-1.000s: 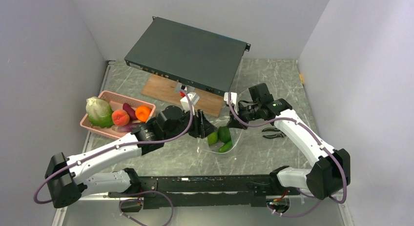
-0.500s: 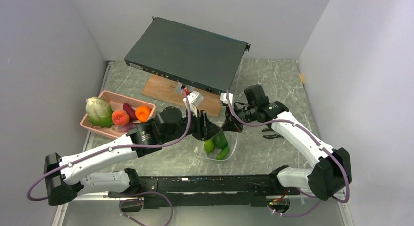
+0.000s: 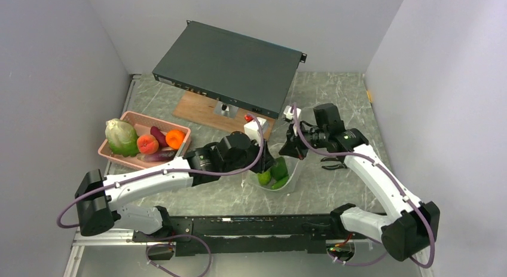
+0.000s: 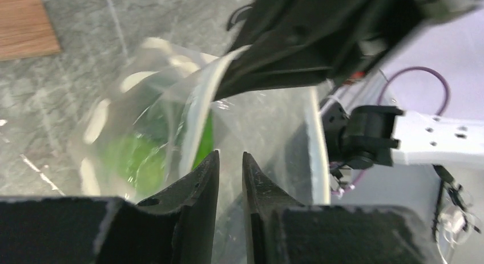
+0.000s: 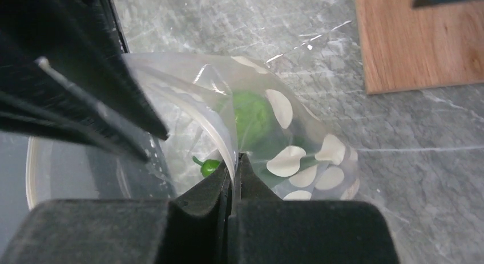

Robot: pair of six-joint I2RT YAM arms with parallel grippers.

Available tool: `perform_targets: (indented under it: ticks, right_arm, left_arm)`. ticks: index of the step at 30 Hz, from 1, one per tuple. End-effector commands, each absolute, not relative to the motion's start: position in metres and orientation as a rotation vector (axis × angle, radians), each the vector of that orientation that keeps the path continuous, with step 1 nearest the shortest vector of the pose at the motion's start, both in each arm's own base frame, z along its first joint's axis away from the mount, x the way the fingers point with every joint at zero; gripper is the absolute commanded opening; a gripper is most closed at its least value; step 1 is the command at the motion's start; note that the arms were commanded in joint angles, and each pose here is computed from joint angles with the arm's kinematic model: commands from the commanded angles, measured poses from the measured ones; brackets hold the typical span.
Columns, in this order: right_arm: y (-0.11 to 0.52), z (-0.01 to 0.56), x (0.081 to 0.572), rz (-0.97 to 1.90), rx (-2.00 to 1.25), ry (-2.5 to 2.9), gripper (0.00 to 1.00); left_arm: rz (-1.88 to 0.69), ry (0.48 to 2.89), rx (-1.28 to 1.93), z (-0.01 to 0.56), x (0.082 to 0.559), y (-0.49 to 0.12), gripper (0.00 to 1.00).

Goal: Open the zip-top bag and remove the fake food
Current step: Pick up the fake vegetable from the zipper food storage bag.

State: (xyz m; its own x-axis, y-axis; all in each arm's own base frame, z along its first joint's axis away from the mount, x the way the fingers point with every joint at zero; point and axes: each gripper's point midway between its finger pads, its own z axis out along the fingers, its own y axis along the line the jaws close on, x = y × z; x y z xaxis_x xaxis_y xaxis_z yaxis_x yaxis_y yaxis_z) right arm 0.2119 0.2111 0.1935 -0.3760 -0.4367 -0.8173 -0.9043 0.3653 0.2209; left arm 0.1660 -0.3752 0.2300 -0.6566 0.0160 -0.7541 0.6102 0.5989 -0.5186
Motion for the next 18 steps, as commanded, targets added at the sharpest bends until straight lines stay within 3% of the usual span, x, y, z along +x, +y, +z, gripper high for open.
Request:
perform_targets:
  ticks: [1, 10, 18]
  right_arm:
    - [0.207, 0.213, 0.211, 0.985, -0.972, 1.990, 0.00]
    - [0.206, 0.203, 0.214, 1.029, -0.737, 2.028, 0.00]
    - [0.226, 0.175, 0.179, 1.163, -0.822, 2.022, 0.00]
  left_arm:
    - [-0.903, 2.062, 0.397, 0.228, 0.191, -0.368, 0.25]
    - [-0.675, 2.176, 0.363, 0.182, 0.206, -0.351, 0.26]
    - [-0.678, 2.255, 0.420, 0.142, 0.192, -0.347, 0.35]
